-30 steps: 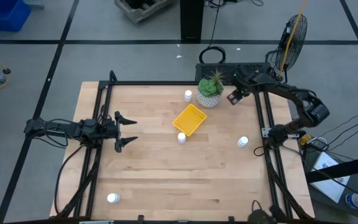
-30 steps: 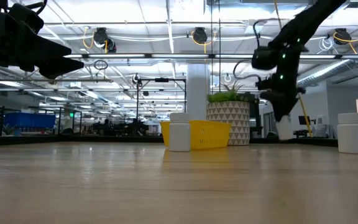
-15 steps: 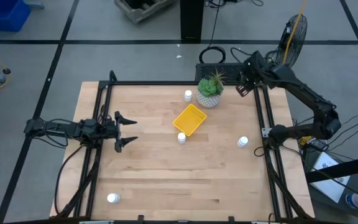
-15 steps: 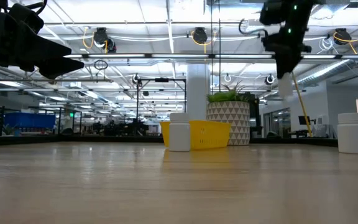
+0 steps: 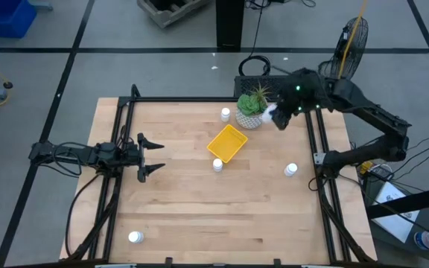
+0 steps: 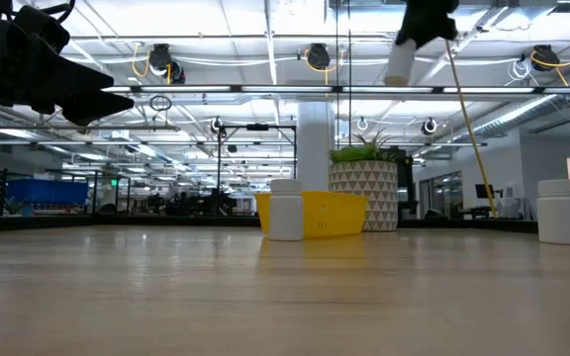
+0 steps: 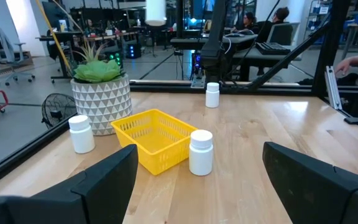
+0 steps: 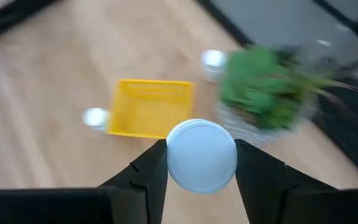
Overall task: Pick and place pill bottles into a basket
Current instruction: Put the top right white medicine bottle into the bin
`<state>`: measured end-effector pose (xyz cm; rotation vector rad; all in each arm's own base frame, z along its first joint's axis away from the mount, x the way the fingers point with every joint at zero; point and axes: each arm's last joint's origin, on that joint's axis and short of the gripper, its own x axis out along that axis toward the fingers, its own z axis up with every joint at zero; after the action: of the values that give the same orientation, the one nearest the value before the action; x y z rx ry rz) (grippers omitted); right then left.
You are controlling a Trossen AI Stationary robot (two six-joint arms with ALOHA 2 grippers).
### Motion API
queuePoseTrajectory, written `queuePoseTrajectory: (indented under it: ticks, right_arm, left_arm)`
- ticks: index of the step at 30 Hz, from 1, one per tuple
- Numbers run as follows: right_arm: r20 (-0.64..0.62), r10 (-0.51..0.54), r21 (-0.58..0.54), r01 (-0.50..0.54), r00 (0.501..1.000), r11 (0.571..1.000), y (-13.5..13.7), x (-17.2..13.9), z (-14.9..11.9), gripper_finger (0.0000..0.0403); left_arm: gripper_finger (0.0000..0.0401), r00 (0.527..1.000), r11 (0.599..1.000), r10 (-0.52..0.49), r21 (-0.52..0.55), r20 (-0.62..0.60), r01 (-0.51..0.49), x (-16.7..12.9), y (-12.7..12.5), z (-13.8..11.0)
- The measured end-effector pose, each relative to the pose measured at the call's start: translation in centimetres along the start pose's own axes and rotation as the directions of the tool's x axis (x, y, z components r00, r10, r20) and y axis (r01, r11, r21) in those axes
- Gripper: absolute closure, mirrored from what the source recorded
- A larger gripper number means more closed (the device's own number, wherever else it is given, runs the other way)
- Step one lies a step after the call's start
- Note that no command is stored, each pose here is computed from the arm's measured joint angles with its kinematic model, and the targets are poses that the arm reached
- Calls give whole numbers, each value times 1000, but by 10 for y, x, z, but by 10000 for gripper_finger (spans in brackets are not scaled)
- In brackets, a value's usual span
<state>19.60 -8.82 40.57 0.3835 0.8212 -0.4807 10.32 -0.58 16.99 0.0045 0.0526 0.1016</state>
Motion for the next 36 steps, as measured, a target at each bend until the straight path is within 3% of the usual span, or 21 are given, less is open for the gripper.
queuePoseTrajectory:
  ticks: [6, 12, 19, 24, 36]
  right_arm:
    - [-56, 179, -103, -184, 982, 978, 39, 27, 5, 258]
    - [-195, 219, -217, -260, 956, 941, 60, 67, 5, 258]
    - [-247, 189, -319, -264, 950, 910, 66, 104, 9, 258]
    - [-206, 88, -385, -163, 975, 908, 58, 126, 17, 258]
    - [-236, 40, -368, -127, 971, 921, 43, 164, 24, 258]
  left_arm:
    - [50, 1000, 1000, 0, 0, 0, 0, 0, 0, 0]
    - [50, 1000, 1000, 0, 0, 0, 0, 0, 0, 0]
    - [50, 1000, 1000, 0, 0, 0, 0, 0, 0, 0]
    - [50, 1000, 1000, 0, 0, -1, 0, 0, 0, 0]
    - [50, 1000, 1000, 0, 1, -2, 0, 0, 0, 0]
